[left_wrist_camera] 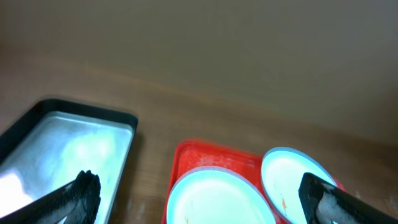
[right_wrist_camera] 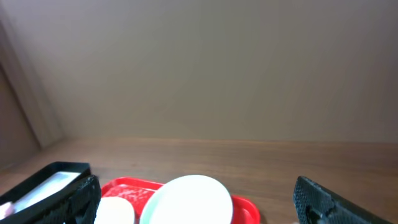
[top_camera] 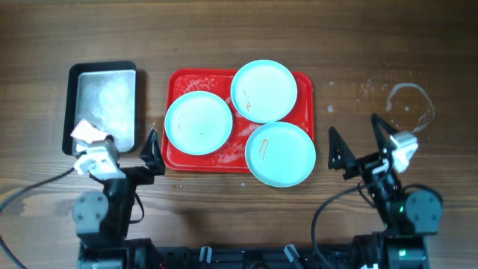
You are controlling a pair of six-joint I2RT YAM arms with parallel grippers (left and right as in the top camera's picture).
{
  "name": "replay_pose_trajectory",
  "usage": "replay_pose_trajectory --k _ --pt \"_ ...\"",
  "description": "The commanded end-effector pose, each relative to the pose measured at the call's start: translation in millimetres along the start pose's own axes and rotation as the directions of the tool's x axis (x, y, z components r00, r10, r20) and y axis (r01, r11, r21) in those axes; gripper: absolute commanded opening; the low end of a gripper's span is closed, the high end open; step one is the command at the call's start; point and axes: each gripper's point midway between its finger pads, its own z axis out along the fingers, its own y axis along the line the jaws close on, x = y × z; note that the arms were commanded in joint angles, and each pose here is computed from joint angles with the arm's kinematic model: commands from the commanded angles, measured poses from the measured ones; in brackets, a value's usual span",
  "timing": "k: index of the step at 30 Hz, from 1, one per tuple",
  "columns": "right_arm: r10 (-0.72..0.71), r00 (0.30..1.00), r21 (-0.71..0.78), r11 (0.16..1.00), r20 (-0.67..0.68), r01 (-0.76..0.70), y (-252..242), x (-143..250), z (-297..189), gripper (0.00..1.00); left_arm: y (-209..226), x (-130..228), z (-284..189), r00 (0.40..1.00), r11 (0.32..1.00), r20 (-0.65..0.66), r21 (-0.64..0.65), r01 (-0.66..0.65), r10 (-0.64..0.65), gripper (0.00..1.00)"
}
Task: Clean dirty plates on tray and stack at the side
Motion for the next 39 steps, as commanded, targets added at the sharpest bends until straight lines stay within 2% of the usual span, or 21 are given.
replay_pose_trajectory --k 1,3,6,10,14,16,17,19,20,21,23,26,27,30,33,36,39 --pt "0.05 0.992 -0.113 0.992 -0.119 -0.063 19.1 -18.0 20.5 1.0 -12.6 -27.9 4.7 0.996 1.0 -0.089 -0.001 0.004 -0.004 1.0" --pt "0.109 0.969 -0.136 0.981 -0.223 -0.142 24.5 -22.4 32.9 1.0 -16.7 -39.7 9.3 0.987 1.0 -0.159 -0.016 0.012 -0.014 1.0" --pt "0.188 0.886 -0.147 0.951 -0.423 -0.272 33.3 -29.5 53.8 1.0 -22.3 -59.4 17.7 0.958 0.998 -0.285 -0.054 0.023 -0.037 1.0" --pt "0.234 0.742 -0.087 0.927 -0.629 -0.365 39.2 -37.9 75.1 1.0 -26.1 -76.6 29.6 0.87 0.992 -0.486 -0.126 0.027 -0.085 1.0" --pt "0.172 0.645 -0.101 0.926 -0.744 -0.363 55.4 -40.5 92.0 1.0 -33.3 -88.7 46.3 0.787 0.988 -0.604 -0.148 0.04 -0.122 1.0" --pt "0.147 0.67 -0.134 0.928 -0.728 -0.349 54.1 -40.0 114.8 1.0 -31.2 -91.1 59.8 0.79 0.988 -0.601 -0.152 0.036 -0.121 1.0" --pt "0.161 0.673 -0.13 0.923 -0.722 -0.361 52.5 -39.0 123.0 1.0 -28.0 -90.0 63.3 0.79 0.986 -0.601 -0.165 0.028 -0.123 1.0" --pt "0.33 0.595 -0.017 0.865 -0.733 -0.501 51.2 -32.7 140.2 1.0 -29.6 -86.0 68.3 0.779 0.987 -0.614 -0.155 0.038 -0.127 1.0" --pt "0.284 0.612 -0.068 0.871 -0.738 -0.486 54.7 -26.2 149.6 1.0 -33.8 -84.2 68.0 0.772 0.989 -0.623 -0.137 0.054 -0.128 1.0" --pt "0.28 0.563 -0.033 0.876 -0.777 -0.482 60.2 2.0 161.4 0.98 -36.6 -83.4 67.4 0.767 0.99 -0.628 -0.125 0.064 -0.128 1.0" --pt "0.282 0.452 0.066 0.898 -0.846 -0.435 80.7 58.2 170.9 0.95 -7.0 -83.2 64.3 0.776 0.967 -0.613 -0.256 -0.014 -0.151 1.0" --pt "0.303 0.366 0.168 0.919 -0.88 -0.358 99.8 105.3 172.7 0.89 39.9 -81.1 52.8 0.775 0.864 -0.549 -0.504 -0.007 -0.314 0.98" --pt "0.307 0.353 0.187 0.923 -0.884 -0.335 105.4 115.6 172.5 0.87 62.6 -76.5 46.4 0.763 0.805 -0.527 -0.594 -0.015 -0.375 0.94" --pt "0.294 0.339 0.212 0.942 -0.894 -0.259 123.4 137.6 168.7 0.86 108.5 -43.2 45.5 0.688 0.68 -0.495 -0.734 -0.002 -0.532 0.92" --pt "0.322 0.333 0.259 0.941 -0.886 -0.219 129.2 146.0 164.4 0.84 134.6 1.1 49.7 0.586 0.571 -0.47 -0.821 -0.015 -0.66 0.91" --pt "0.342 0.31 0.29 0.935 -0.887 -0.203 133.7 158.7 157.2 0.83 156.5 43.5 58.6 0.506 0.455 -0.411 -0.889 -0.039 -0.758 0.72" --pt "0.341 0.308 0.29 0.936 -0.888 -0.201 133.4 159.2 156.6 0.83 169.6 65.5 60.7 0.495 0.371 -0.35 -0.927 -0.06 -0.795 0.7"
